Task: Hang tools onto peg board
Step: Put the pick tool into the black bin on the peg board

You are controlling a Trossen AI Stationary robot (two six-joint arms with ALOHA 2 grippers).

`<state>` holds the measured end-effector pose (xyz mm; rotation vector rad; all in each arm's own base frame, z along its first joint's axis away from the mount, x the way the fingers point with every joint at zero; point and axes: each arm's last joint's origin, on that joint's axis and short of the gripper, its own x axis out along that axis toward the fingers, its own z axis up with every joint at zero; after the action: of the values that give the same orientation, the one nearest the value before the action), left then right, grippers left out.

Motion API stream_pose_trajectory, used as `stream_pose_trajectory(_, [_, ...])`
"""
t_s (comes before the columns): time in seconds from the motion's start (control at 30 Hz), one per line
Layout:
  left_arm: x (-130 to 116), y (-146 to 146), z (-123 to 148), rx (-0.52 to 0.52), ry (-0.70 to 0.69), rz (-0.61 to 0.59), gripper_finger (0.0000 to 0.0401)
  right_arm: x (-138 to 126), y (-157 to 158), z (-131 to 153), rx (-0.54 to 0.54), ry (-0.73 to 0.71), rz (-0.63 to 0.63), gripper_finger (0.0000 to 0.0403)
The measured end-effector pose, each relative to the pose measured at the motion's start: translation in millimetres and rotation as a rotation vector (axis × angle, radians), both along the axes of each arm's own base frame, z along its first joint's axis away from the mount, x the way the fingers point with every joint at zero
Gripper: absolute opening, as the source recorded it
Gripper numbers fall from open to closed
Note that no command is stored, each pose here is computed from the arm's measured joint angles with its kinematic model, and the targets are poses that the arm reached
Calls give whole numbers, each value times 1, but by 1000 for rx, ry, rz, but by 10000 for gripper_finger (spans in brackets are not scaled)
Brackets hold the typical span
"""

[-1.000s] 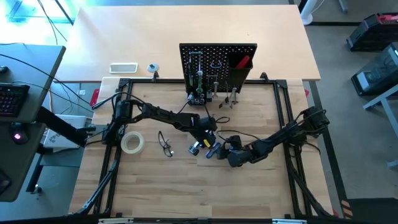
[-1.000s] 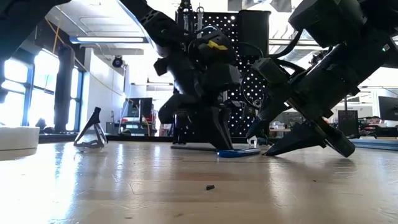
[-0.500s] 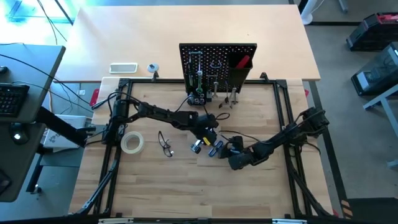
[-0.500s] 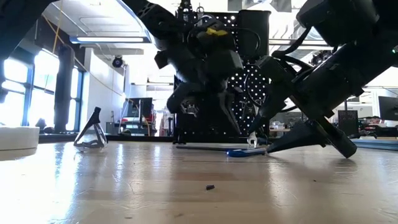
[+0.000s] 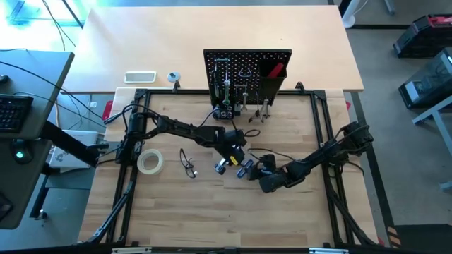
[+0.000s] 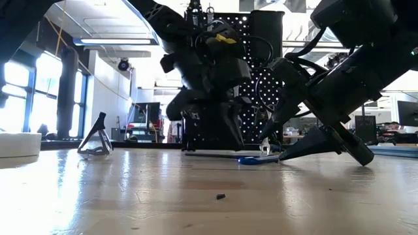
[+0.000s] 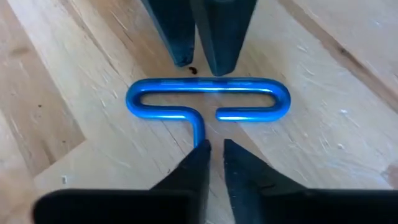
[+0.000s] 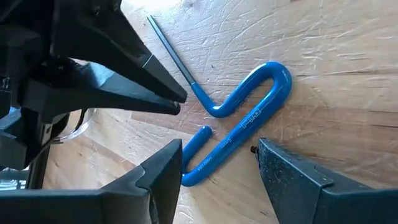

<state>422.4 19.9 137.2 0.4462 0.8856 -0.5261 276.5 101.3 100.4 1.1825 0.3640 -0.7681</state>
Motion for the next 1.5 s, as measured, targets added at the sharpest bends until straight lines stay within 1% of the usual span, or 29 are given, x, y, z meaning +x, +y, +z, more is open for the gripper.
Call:
stream_pose_trajectory(0.13, [0, 4, 0, 42, -5, -8, 87, 0, 0, 0, -3, 1, 2, 202])
stream_pose_trajectory(0.27, [0, 13, 0, 48, -14, 8, 135, 0, 0, 0, -4, 1, 3, 202])
stream_pose_trajectory(0.33, [0, 17, -1, 42, -13, 14, 147, 0, 0, 0, -5, 1, 4, 202])
stream_pose_trajectory(0.43, [-1, 21, -5, 16, -3, 8, 150, 0, 0, 0, -12, 6, 10, 202])
stream_pose_trajectory(0.53, [-1, 21, -11, -24, 15, -11, 140, 0, 0, 0, -13, 7, 12, 202])
stream_pose_trajectory(0.67, [0, 21, -18, -26, 20, -27, 119, 0, 0, 0, 1, 5, 7, 202])
stream_pose_trajectory(0.8, [1, 21, -19, -20, 12, -43, 94, 0, -1, 0, 3, 5, 3, 202])
stream_pose_trajectory(0.87, [1, 21, -20, -15, 8, -51, 75, 0, -1, 0, 7, 3, -1, 202])
stream_pose_trajectory(0.97, [3, 20, -20, 19, -5, -60, 24, 0, -1, 0, 9, 3, -1, 202])
stream_pose_trajectory(1.0, [3, 19, -20, 28, -7, -63, 13, 0, -1, 0, 13, 3, 1, 202])
stream_pose_trajectory(1.23, [5, 18, -18, 40, -32, -64, 3, -1, 5, 1, 66, -4, 14, 202])
stream_pose_trajectory(1.5, [5, 19, 3, 36, -69, -63, 2, -2, 8, 1, 69, -2, 16, 202])
